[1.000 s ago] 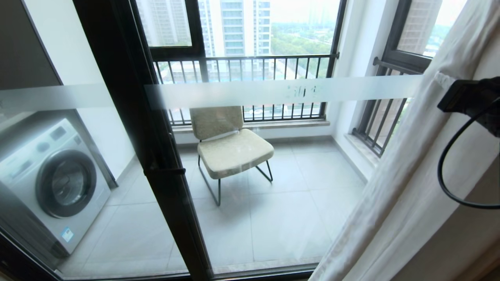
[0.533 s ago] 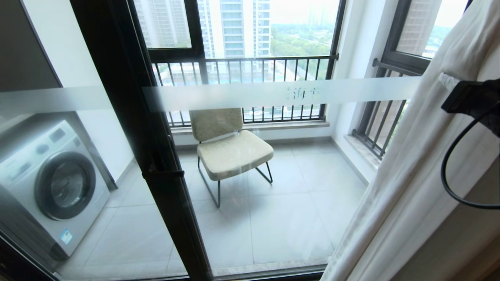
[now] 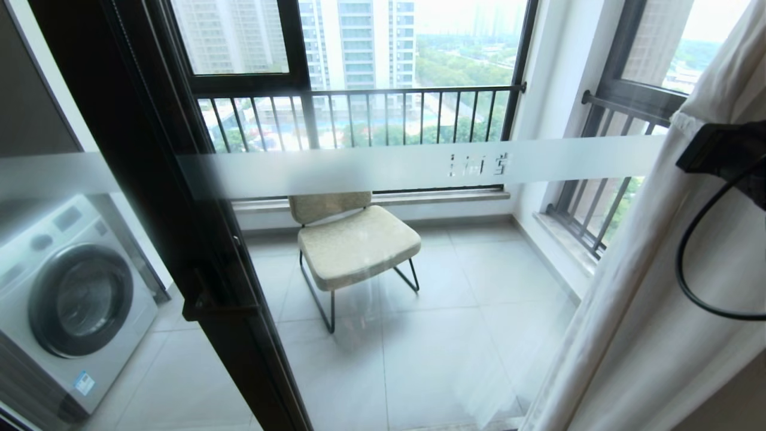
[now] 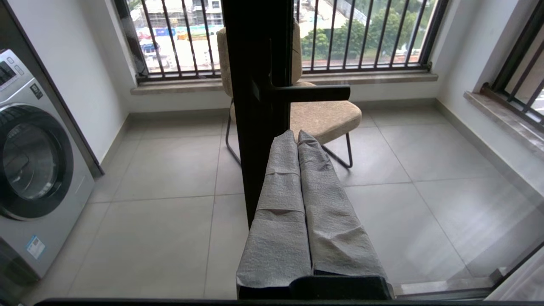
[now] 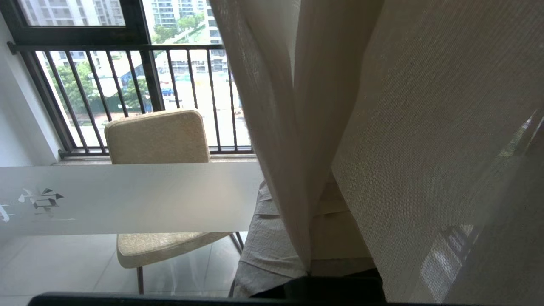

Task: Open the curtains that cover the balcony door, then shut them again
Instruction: Close the inner curtains on both sides

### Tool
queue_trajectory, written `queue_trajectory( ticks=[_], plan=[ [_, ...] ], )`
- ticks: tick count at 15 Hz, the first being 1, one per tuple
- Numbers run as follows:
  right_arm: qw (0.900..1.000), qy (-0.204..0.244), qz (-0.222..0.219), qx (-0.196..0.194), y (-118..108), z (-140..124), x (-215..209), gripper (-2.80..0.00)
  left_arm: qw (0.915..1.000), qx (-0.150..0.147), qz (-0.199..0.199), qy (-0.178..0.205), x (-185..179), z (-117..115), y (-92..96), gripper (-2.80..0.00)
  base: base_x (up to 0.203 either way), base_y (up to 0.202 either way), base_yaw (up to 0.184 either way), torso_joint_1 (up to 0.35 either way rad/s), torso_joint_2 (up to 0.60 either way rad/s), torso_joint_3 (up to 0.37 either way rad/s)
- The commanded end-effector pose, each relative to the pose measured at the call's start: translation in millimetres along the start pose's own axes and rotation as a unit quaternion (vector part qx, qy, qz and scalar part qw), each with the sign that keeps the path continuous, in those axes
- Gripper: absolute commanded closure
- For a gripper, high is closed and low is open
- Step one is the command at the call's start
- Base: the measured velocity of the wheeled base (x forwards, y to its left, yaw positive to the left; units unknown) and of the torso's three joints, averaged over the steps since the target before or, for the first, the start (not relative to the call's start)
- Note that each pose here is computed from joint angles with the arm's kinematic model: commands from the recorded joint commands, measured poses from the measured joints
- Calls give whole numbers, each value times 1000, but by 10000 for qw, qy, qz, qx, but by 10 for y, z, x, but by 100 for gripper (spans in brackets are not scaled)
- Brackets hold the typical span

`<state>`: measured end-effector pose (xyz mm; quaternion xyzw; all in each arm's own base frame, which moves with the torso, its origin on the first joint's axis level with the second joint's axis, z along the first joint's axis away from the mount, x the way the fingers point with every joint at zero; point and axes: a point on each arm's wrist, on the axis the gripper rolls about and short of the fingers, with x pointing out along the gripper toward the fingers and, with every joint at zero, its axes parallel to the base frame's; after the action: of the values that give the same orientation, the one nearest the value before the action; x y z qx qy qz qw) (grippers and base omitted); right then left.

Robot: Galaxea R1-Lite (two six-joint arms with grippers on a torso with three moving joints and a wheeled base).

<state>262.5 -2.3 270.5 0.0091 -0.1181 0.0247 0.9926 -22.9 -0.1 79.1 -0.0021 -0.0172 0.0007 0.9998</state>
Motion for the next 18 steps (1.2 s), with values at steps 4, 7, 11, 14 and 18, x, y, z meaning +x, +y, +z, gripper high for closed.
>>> queue_trajectory(
  ticks=[4, 7, 11, 14, 18],
  plan=[
    [10000, 23, 4, 3, 1, -19, -18, 0, 10000, -2, 8, -4, 0, 0, 0, 0, 154, 49, 0, 3, 4, 3],
    [10000, 23, 4, 3, 1, -19, -18, 0, 10000, -2, 0, -4, 0, 0, 0, 0, 0, 0, 0, 0, 0, 0],
    [10000, 0, 5, 2, 2, -4, -32, 0, 10000, -2, 8, -4, 0, 0, 0, 0, 0, 0, 0, 0, 0, 0],
    [10000, 0, 5, 2, 2, -4, -32, 0, 10000, -2, 8, -4, 0, 0, 0, 0, 0, 0, 0, 0, 0, 0],
    [10000, 0, 5, -6, 2, -4, -32, 0, 10000, -9, 8, -4, 0, 0, 0, 0, 0, 0, 0, 0, 0, 0]
  ],
)
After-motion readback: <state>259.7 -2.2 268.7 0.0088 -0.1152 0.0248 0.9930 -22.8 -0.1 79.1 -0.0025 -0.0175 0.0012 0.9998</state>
